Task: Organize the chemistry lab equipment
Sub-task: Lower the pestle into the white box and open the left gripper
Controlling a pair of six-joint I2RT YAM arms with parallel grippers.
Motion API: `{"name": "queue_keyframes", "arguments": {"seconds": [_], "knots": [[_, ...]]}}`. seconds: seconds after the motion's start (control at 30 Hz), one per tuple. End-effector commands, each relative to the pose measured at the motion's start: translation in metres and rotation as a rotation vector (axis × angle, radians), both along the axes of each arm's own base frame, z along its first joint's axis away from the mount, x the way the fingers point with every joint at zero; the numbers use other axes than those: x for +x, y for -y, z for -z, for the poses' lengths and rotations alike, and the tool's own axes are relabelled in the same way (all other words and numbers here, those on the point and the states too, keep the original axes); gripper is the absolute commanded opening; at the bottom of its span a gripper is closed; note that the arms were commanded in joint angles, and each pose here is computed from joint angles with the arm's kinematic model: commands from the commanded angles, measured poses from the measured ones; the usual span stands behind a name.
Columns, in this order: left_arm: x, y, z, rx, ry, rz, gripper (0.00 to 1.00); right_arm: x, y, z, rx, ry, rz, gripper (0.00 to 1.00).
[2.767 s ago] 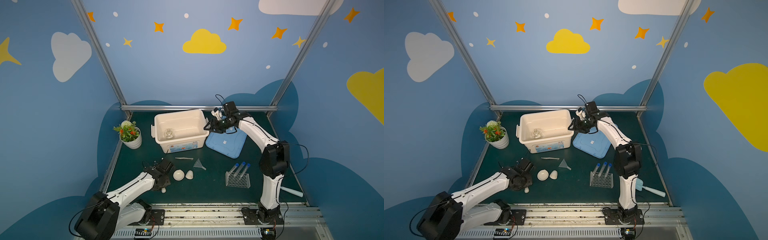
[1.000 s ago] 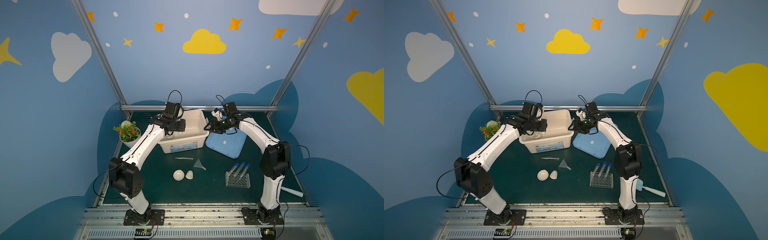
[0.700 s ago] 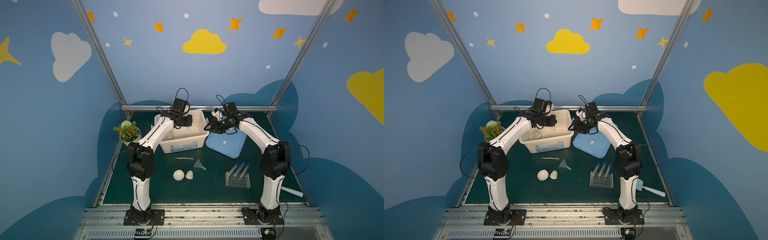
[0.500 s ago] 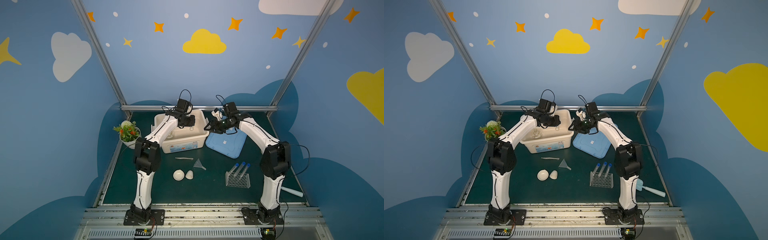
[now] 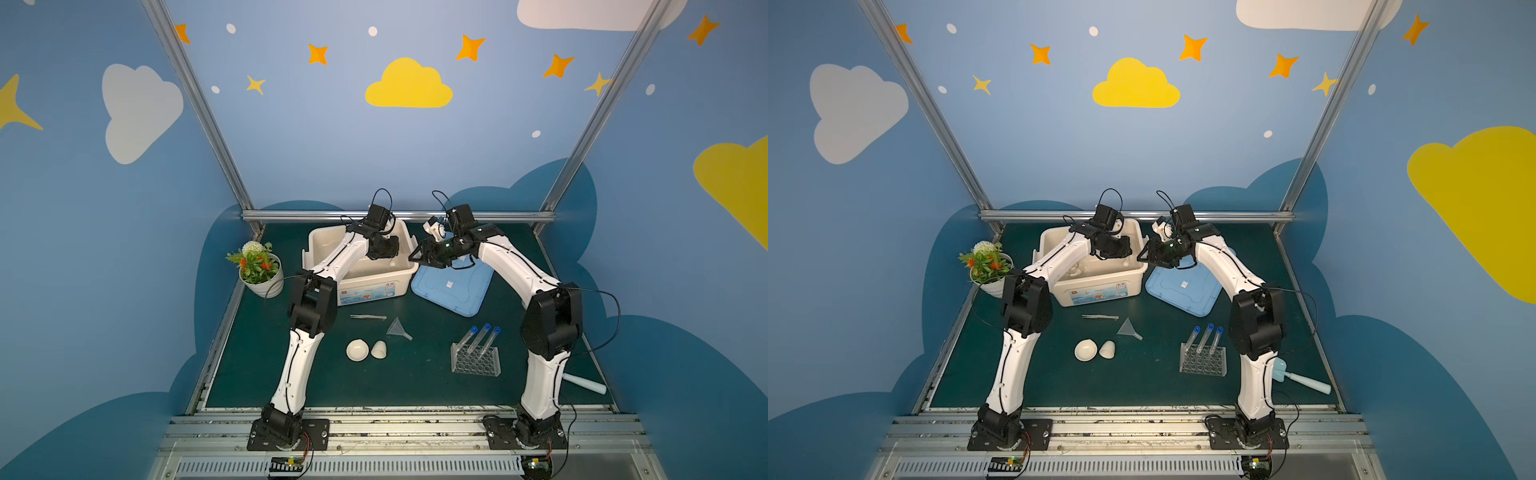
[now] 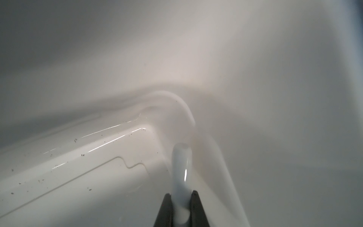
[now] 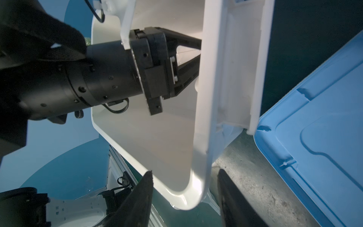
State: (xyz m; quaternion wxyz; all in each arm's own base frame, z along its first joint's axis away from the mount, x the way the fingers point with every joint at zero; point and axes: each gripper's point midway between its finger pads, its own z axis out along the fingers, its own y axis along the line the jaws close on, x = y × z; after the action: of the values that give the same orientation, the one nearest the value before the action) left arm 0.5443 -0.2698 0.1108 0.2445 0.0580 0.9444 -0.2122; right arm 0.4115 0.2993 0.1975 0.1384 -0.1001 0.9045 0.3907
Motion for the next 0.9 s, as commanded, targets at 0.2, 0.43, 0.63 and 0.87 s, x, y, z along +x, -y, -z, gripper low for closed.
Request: {"name": "queue_keyframes", "arguments": {"seconds": [0.2, 0.43, 0.63, 0.87], "knots": [[-0.003, 0.002, 0.023, 0.049, -0.062, -0.002, 0.06, -0.010, 0.000, -0.015, 0.011, 0.021, -0.011, 0.43], [-0.008, 0.000, 0.037, 0.073, -0.094, 0.012, 0.06, -0.009, -0.001, -0.012, 0.010, 0.015, -0.013, 0.42], [-0.016, -0.001, 0.055, 0.091, -0.132, 0.030, 0.06, -0.008, -0.002, -0.012, 0.014, 0.014, -0.011, 0.42], [-0.011, 0.002, 0.066, 0.089, -0.140, 0.022, 0.08, -0.009, -0.001, -0.013, 0.008, 0.017, -0.011, 0.42]]}}
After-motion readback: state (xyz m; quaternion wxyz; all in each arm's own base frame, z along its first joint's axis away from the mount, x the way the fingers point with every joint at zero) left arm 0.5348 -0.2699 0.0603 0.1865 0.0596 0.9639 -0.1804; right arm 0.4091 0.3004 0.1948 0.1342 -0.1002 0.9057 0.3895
